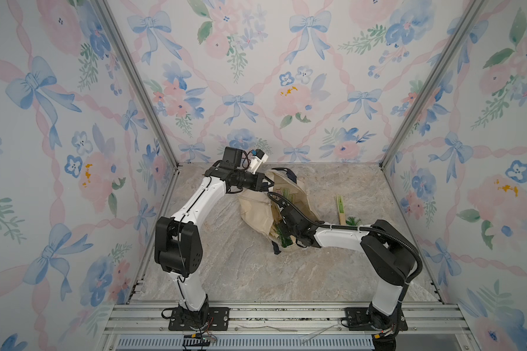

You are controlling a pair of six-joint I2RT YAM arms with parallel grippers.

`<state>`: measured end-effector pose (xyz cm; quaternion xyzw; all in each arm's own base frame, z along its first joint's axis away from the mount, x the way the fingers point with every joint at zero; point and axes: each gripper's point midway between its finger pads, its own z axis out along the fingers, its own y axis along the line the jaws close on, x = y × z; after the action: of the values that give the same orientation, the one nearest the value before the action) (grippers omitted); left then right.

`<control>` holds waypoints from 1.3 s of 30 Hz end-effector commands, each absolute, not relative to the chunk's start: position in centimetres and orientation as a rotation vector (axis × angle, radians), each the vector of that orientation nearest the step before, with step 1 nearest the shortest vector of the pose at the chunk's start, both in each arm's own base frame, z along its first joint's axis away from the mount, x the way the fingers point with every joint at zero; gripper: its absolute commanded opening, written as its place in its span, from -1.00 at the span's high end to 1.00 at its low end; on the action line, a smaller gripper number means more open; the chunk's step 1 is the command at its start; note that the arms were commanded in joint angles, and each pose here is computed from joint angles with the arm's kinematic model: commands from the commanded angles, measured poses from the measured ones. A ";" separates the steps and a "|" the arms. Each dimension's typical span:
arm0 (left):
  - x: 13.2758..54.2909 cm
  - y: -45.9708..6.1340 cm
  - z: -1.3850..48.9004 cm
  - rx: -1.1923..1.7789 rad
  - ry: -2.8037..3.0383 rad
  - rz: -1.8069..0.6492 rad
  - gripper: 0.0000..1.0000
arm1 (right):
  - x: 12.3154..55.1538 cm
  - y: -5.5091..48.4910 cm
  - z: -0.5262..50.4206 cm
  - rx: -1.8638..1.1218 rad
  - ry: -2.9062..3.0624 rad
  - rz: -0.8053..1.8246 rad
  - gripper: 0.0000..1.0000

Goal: Take out the folding fans from the tote bags
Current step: Pick up the folding fan from the canvas bag.

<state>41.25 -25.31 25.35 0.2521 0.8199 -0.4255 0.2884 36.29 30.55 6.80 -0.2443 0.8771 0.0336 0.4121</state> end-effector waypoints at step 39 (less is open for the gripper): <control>40.7 -25.7 27.4 0.720 2.109 -1.162 1.00 | 34.3 30.9 7.4 -0.622 2.161 0.347 0.43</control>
<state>41.23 -25.33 25.38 0.2524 0.8193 -0.4267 0.2881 33.73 30.83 7.48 -0.2588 0.8584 0.1402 0.4202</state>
